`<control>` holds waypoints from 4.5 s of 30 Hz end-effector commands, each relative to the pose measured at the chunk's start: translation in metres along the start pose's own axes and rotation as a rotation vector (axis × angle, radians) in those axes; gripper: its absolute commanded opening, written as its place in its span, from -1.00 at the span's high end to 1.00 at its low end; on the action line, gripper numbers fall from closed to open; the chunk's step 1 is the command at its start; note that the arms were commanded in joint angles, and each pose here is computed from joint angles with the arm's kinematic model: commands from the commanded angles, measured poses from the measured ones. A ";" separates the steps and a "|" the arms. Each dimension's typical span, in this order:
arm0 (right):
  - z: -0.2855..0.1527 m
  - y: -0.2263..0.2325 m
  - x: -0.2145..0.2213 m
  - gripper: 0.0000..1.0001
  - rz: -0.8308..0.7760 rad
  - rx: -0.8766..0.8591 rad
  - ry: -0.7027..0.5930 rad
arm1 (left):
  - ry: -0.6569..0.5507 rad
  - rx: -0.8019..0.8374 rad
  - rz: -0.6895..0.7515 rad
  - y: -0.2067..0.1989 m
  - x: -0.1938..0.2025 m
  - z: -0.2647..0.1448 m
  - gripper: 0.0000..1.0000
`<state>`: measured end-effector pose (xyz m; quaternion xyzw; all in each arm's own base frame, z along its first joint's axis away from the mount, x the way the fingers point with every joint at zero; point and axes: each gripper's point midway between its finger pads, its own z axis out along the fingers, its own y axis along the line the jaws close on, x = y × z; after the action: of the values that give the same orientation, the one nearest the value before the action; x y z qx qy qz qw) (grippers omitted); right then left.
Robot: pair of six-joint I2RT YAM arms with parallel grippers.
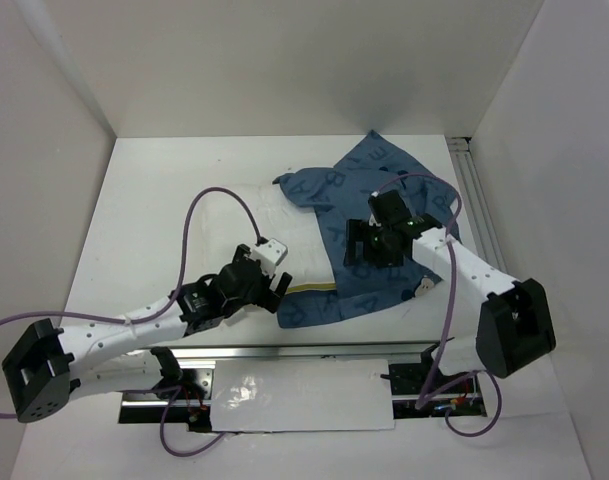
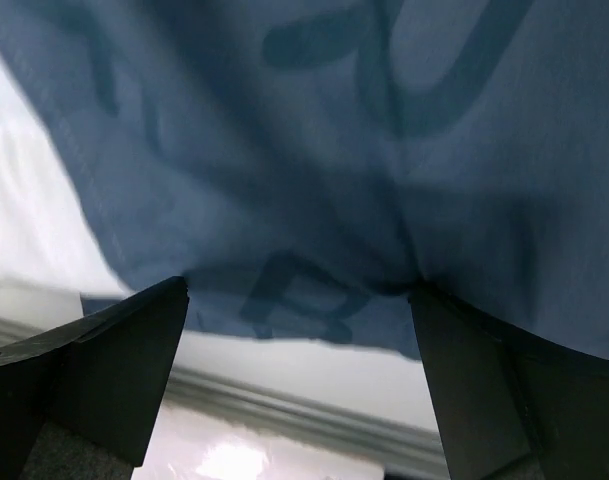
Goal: Put the pillow into the pillowcase
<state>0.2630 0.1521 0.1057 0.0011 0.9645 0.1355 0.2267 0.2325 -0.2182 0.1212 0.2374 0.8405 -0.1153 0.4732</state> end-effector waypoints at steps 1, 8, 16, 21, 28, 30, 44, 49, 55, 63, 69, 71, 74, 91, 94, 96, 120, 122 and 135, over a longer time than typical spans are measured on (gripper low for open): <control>0.013 0.007 -0.036 -1.00 0.028 -0.065 -0.086 | -0.036 0.079 0.065 -0.014 -0.008 0.000 -0.98; 0.055 0.002 -0.092 -1.00 -0.007 -0.109 -0.118 | 0.042 0.033 0.108 -0.015 -0.012 0.013 -0.98; 0.028 0.008 -0.135 -1.00 -0.065 -0.112 -0.250 | 0.094 -0.093 0.200 -0.006 -0.030 0.037 -0.98; -0.029 0.003 -0.125 -1.00 -0.046 -0.087 -0.347 | 0.109 -0.137 0.231 -0.002 -0.029 0.047 -0.98; -0.045 0.001 -0.065 -1.00 -0.089 -0.140 -0.260 | 0.230 -0.244 0.200 0.009 0.012 0.064 -0.95; -0.038 0.001 -0.046 -1.00 -0.112 -0.143 -0.226 | 0.231 -0.253 0.203 0.009 0.020 0.073 -0.53; 0.016 0.014 -0.041 -0.89 -0.203 0.063 -0.280 | 0.078 -0.289 -0.056 -0.003 -0.066 0.058 1.00; 0.033 0.002 -0.073 -0.70 -0.161 0.207 -0.343 | 0.055 -0.246 -0.068 -0.004 -0.071 0.044 1.00; 0.044 0.007 -0.092 0.36 -0.145 0.239 -0.359 | 0.023 -0.211 -0.055 -0.005 -0.075 0.038 1.00; -0.005 0.087 -0.058 1.00 -0.354 -0.093 -0.291 | 0.055 -0.196 -0.089 -0.019 -0.086 0.052 1.00; -0.065 0.170 0.007 1.00 -0.630 -0.620 -0.207 | 0.092 -0.200 -0.241 -0.034 -0.120 0.073 1.00; -0.095 0.190 0.024 1.00 -0.739 -0.813 -0.204 | 0.090 -0.194 -0.337 -0.034 -0.137 0.076 1.00; -0.128 0.205 0.049 1.00 -0.835 -1.041 -0.188 | 0.085 -0.232 -0.453 -0.029 -0.146 0.082 1.00; -0.125 0.177 0.038 0.48 -0.748 -0.912 -0.445 | 0.271 -0.214 -0.661 -0.028 -0.072 0.086 1.00; -0.118 0.167 0.043 -0.03 -0.745 -0.844 -0.354 | 0.348 -0.252 -0.617 -0.020 -0.045 0.069 0.74; -0.112 0.159 0.042 -0.35 -0.727 -0.785 -0.339 | 0.374 -0.264 -0.598 -0.015 -0.033 0.056 0.16; -0.032 0.071 -0.214 -0.51 -0.199 0.182 -0.585 | 0.202 -0.247 -0.550 0.099 -0.128 0.134 -1.00; -0.001 0.063 -0.220 -0.40 -0.208 0.220 -0.523 | 0.226 -0.199 -0.505 0.092 -0.117 0.164 -1.00; 0.102 0.059 -0.219 -0.06 -0.284 0.164 -0.295 | 0.320 -0.095 -0.511 0.078 -0.054 0.211 0.28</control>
<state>0.5053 0.2129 0.1275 -0.0747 0.9135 -0.0005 0.3999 0.4625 -0.2446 0.0890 -0.0140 0.9349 -0.1293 0.3302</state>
